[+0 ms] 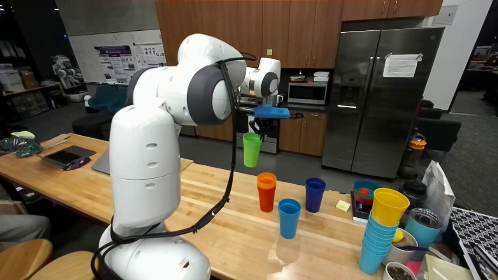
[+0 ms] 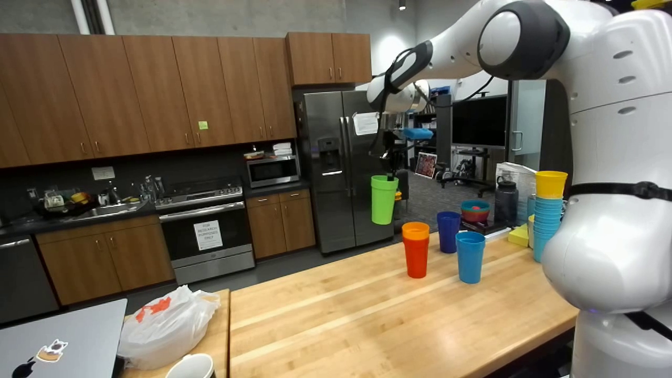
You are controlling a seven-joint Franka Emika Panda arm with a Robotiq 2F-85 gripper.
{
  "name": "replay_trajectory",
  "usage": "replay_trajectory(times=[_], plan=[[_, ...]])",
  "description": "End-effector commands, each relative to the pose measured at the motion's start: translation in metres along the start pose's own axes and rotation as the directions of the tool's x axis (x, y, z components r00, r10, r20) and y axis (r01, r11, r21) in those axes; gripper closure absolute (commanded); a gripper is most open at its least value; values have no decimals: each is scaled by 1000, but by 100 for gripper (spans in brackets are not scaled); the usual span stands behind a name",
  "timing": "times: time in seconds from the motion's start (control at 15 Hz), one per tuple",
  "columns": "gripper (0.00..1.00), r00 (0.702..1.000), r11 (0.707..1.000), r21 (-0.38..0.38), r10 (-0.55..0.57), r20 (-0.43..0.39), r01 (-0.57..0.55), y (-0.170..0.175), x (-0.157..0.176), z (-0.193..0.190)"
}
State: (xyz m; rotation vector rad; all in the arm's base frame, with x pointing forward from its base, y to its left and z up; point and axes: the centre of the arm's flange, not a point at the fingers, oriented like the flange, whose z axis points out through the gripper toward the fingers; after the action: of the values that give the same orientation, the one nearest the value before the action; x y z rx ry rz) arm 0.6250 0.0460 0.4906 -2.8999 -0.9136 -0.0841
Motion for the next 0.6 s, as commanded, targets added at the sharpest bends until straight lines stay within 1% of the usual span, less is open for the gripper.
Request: replay_trajectory(times=[0.0,0.53], plan=[[99,999,1000,-14,-18,44,19,2,17,-1],[99,994,996,-39,-72,79,75,-12,41,9]])
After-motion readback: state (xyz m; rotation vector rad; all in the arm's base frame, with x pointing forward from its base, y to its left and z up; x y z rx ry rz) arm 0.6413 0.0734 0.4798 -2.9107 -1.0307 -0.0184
